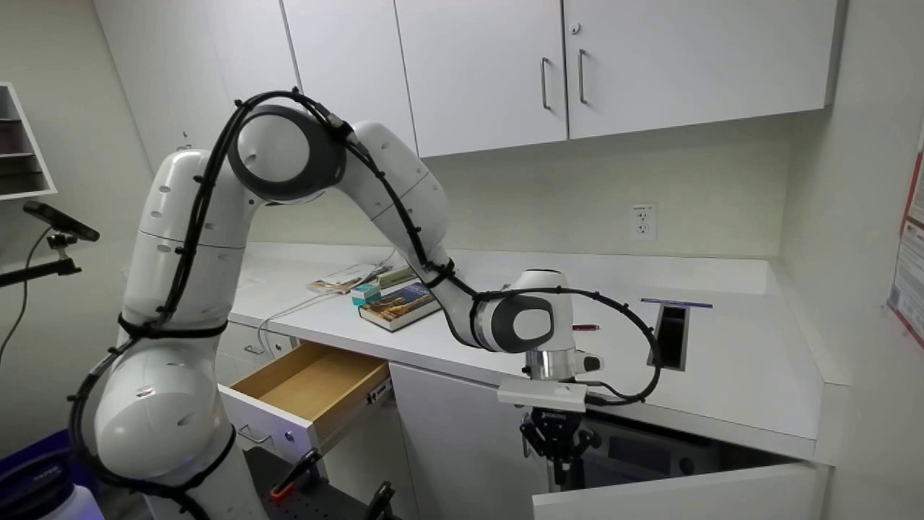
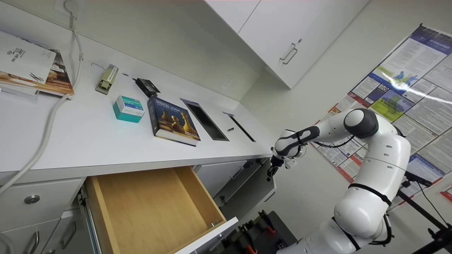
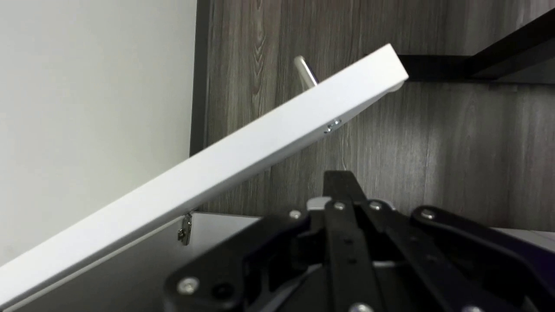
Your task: Open the bottom right door of the cabinet.
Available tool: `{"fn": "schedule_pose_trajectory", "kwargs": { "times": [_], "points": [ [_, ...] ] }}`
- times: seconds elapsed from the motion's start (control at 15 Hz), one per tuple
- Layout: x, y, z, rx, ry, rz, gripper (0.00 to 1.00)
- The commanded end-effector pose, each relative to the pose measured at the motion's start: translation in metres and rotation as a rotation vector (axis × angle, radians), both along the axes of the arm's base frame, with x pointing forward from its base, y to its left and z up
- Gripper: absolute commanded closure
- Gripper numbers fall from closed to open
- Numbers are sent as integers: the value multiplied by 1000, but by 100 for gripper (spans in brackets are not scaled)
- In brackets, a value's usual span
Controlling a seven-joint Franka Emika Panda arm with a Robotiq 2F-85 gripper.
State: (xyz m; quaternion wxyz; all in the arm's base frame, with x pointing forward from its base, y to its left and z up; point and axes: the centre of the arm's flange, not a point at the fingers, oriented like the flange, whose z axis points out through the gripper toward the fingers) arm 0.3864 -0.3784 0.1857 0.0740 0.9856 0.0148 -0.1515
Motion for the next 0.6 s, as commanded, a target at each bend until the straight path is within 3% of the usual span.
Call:
{"fn": "schedule_pose_trajectory", "kwargs": {
  "times": [0.0, 0.53],
  "points": [
    [-3, -8, -10, -24, 45, -14, 100],
    [-41, -36, -32, -97, 147, -99, 100]
  ]
}}
